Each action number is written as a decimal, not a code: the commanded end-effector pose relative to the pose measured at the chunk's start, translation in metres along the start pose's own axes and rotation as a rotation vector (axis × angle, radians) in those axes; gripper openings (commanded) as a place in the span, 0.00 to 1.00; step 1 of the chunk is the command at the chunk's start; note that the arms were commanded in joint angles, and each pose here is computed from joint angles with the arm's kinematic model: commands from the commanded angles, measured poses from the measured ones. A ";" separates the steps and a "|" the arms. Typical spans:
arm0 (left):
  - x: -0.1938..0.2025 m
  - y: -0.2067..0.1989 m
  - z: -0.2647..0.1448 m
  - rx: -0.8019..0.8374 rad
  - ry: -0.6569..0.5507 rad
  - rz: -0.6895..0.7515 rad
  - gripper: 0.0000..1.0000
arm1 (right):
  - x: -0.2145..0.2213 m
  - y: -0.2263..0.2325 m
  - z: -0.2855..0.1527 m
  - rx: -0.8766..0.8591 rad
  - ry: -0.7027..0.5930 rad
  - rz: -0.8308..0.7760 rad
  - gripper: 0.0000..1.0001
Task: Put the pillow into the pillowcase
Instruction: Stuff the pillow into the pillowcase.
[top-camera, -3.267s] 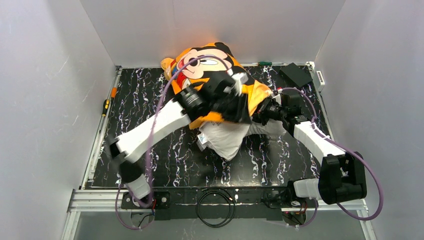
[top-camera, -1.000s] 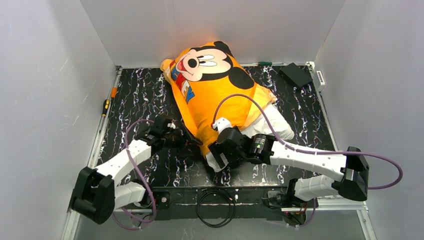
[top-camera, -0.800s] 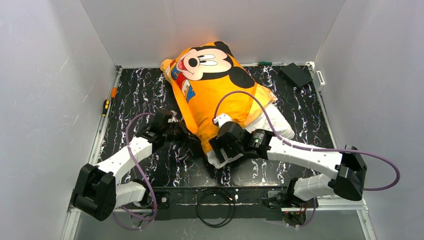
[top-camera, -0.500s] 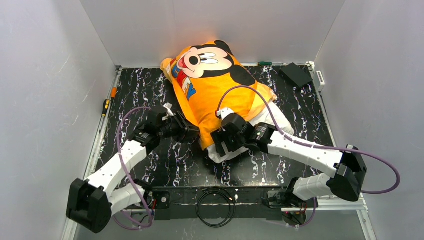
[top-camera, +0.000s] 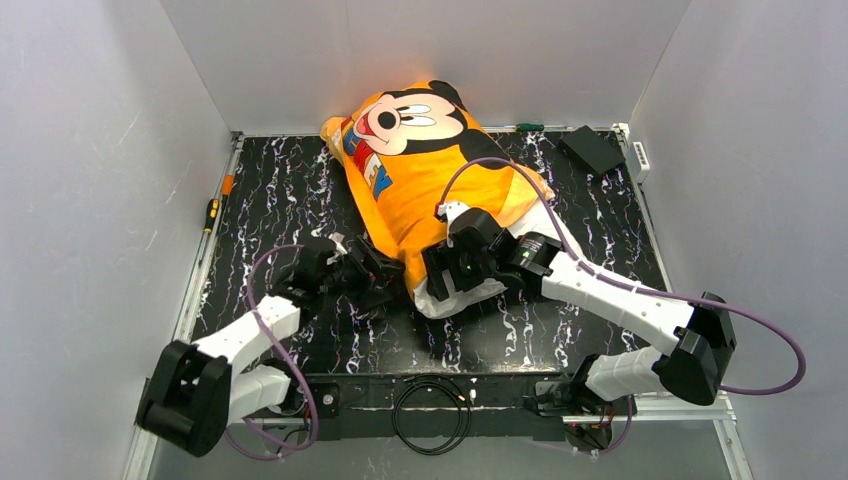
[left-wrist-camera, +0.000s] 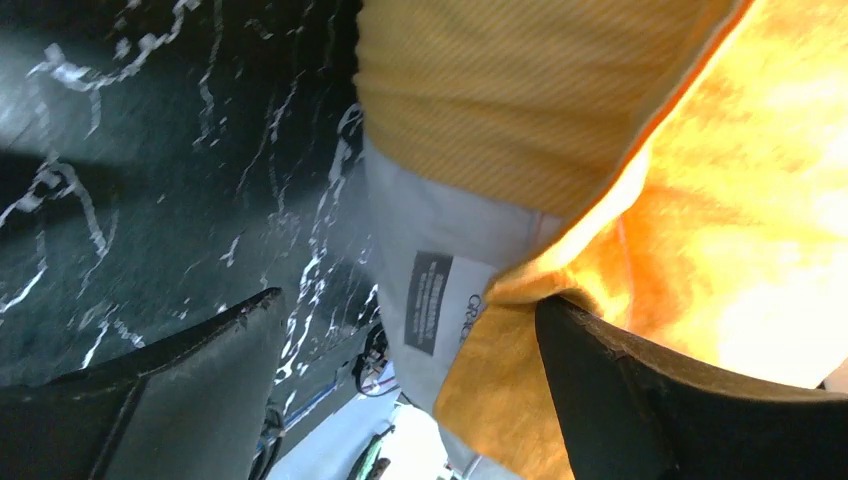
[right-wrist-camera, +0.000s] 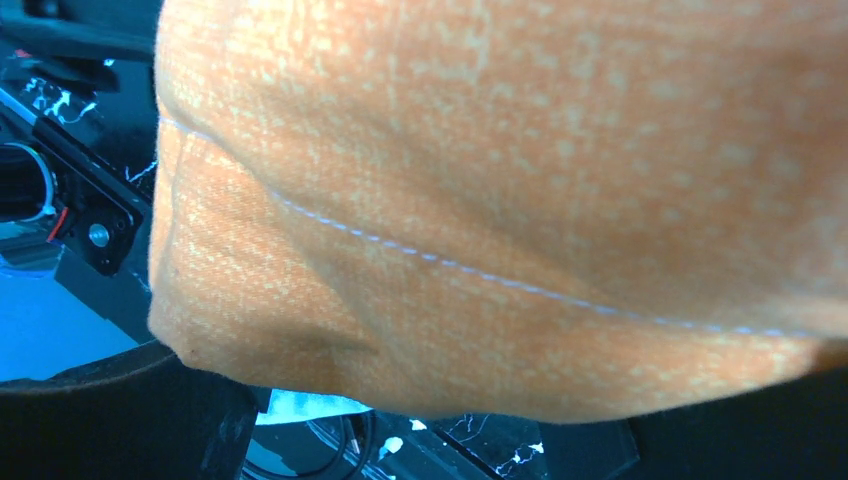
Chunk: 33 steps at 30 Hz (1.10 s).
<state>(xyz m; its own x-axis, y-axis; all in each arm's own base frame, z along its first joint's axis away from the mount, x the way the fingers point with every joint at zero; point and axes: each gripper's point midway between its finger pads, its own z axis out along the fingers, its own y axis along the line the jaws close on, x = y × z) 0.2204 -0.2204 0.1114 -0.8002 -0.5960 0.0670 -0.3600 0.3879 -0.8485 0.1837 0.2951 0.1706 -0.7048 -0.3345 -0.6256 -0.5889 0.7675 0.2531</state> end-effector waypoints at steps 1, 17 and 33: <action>-0.011 -0.071 0.002 0.217 0.007 0.091 0.93 | -0.061 0.011 -0.010 -0.040 -0.193 0.032 0.92; -0.032 -0.122 -0.014 0.356 -0.124 0.073 0.86 | -0.056 0.007 -0.006 -0.044 -0.173 0.064 0.92; -0.012 -0.227 -0.067 0.612 -0.036 0.137 0.00 | -0.056 -0.011 0.002 0.055 -0.171 0.090 0.90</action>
<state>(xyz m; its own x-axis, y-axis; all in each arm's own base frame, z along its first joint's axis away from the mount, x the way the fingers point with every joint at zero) 0.3003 -0.2566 0.2374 -0.7865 -0.6174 -0.0182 -0.1086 0.1672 -0.9799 0.1926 0.2945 0.1729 -0.7371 -0.2778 -0.6160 -0.5373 0.7938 0.2849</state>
